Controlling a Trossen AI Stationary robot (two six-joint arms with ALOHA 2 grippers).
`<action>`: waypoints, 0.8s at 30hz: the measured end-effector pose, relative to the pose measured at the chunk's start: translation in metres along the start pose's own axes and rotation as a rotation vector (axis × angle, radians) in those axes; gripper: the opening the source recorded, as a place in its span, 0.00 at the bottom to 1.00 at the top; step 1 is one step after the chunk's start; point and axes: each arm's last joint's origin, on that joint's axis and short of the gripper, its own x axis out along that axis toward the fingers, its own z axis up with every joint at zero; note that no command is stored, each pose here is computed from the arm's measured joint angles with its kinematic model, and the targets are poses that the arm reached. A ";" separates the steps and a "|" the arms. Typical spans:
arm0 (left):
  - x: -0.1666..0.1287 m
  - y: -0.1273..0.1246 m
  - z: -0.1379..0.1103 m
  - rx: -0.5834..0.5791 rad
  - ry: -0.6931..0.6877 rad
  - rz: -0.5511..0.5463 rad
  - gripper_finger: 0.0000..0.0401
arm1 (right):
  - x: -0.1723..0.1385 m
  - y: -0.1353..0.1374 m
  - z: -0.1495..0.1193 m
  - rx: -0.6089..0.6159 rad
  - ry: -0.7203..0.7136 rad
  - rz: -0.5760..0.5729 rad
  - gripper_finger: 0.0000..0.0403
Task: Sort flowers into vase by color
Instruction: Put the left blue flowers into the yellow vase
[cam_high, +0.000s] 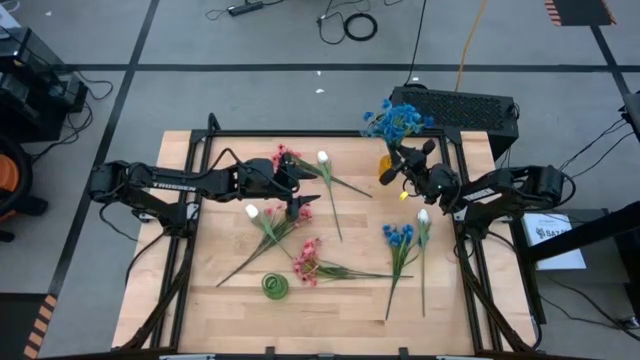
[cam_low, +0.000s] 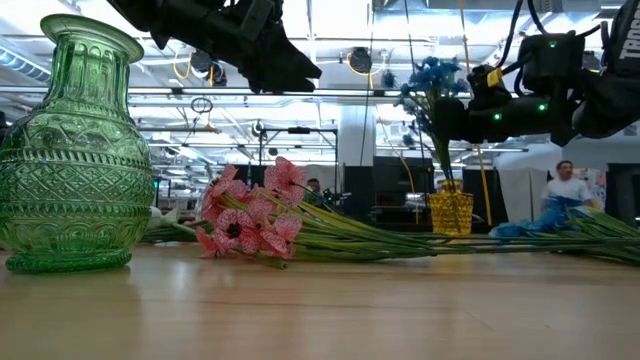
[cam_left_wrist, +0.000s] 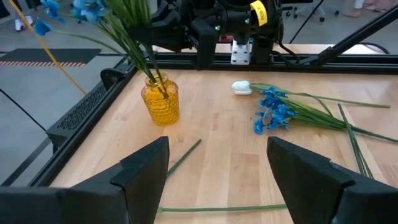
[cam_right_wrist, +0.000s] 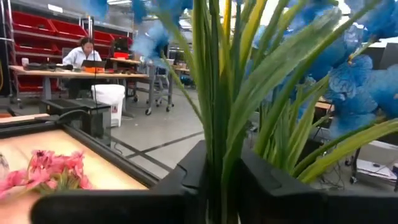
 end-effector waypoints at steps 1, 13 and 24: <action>0.000 0.000 0.000 0.000 0.000 0.000 0.69 | 0.000 0.000 0.000 0.003 0.000 0.000 0.16; 0.000 0.000 -0.002 0.000 0.021 -0.001 0.69 | -0.004 0.005 0.000 0.007 0.019 -0.037 0.41; 0.000 0.000 -0.003 -0.007 0.034 -0.002 0.69 | -0.016 0.016 0.012 0.004 0.000 -0.080 0.65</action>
